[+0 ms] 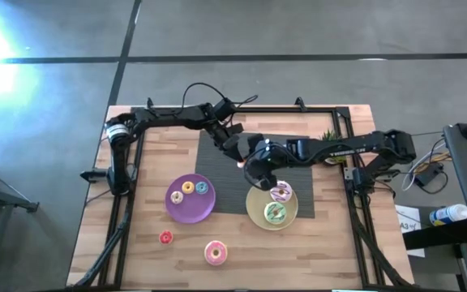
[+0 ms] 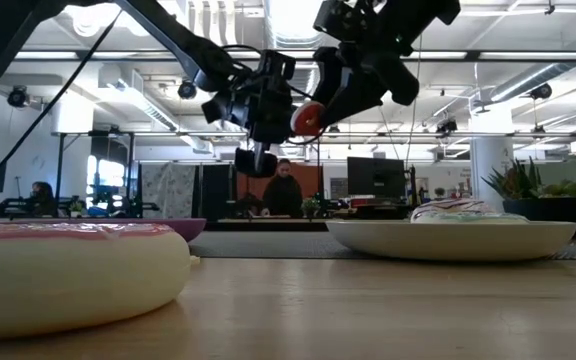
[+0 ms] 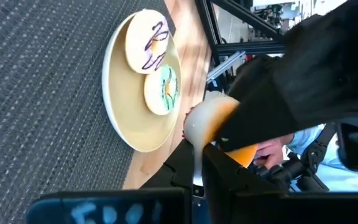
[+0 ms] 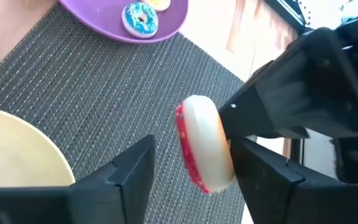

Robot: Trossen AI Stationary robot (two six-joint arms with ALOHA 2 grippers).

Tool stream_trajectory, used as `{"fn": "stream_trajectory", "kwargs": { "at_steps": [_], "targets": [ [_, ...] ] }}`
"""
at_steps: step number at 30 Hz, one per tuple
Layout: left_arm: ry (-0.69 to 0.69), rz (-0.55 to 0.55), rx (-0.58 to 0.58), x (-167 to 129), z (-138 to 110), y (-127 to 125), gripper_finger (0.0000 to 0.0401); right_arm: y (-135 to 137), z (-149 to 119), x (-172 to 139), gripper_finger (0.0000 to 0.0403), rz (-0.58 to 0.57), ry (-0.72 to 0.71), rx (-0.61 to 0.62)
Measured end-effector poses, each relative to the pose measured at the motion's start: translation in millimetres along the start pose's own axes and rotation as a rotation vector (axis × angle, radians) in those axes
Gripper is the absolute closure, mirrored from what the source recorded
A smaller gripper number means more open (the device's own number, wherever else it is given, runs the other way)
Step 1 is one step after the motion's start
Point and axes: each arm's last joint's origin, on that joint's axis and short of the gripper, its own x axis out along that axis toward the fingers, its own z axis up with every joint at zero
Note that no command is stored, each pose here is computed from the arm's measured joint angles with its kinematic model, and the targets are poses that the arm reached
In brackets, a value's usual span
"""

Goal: Pick & Place donuts
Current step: Put the small red donut on the purple plate

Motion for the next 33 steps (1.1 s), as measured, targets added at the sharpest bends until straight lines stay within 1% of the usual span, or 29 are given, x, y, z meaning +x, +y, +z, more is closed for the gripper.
{"fn": "stream_trajectory", "kwargs": {
  "at_steps": [2,6,10,14,18,19,21,23,25,28,29,31,33],
  "targets": [
    [0.004,-0.001,-0.003,1.9,-0.5,-1.0,0.0401,0.0,-0.9,0.3,0.0229,0.003,0.007,0.001],
    [-0.001,0.013,0.008,3.5,-1.3,-0.6,0.0401,-0.4,-0.7,0.1,0.0285,-0.001,0.005,0.007],
    [-0.033,0.064,0.016,3.9,-0.8,1.0,0.0397,-1.2,-1.2,-0.5,0.0341,-0.025,0.02,0.05],
    [-0.081,0.145,0.014,2.9,0.0,2.3,0.0372,-1.0,-1.9,-0.1,0.0383,-0.02,0.023,0.132],
    [-0.132,0.228,0.055,-1.6,-1.5,-4.3,0.0331,-1.0,-1.8,-0.1,0.0386,-0.022,0.02,0.224],
    [-0.147,0.265,0.056,-3.8,-3.1,-6.3,0.032,-1.1,-1.6,-0.2,0.0385,-0.023,0.018,0.248],
    [-0.192,0.358,0.073,-9.0,-6.1,-12.1,0.03,-1.2,-0.9,-0.9,0.0382,-0.023,0.01,0.299],
    [-0.229,0.478,0.107,-18.9,-13.1,-22.3,0.0286,-1.4,-0.3,-2.2,0.0381,-0.022,0.005,0.359],
    [-0.255,0.624,0.158,-28.6,-23.5,-35.4,0.0276,-1.5,-0.3,-2.4,0.0381,-0.022,0.003,0.451],
    [-0.265,0.867,0.238,-40.8,-47.4,-57.7,0.0271,-3.4,-2.1,-1.1,0.0381,-0.018,0.005,0.673],
    [-0.287,0.925,0.273,-44.0,-56.1,-66.7,0.0271,-5.2,-3.0,0.5,0.0381,0.003,-0.001,0.755],
    [-0.321,0.997,0.343,-46.3,-77.6,-84.5,0.027,-9.7,-6.2,8.3,0.0381,0.103,-0.017,0.912],
    [-0.372,1.018,0.409,-46.5,-99.3,-100.6,0.027,-15.0,-7.2,19.6,0.0381,0.22,-0.054,1.062]
  ]
}}
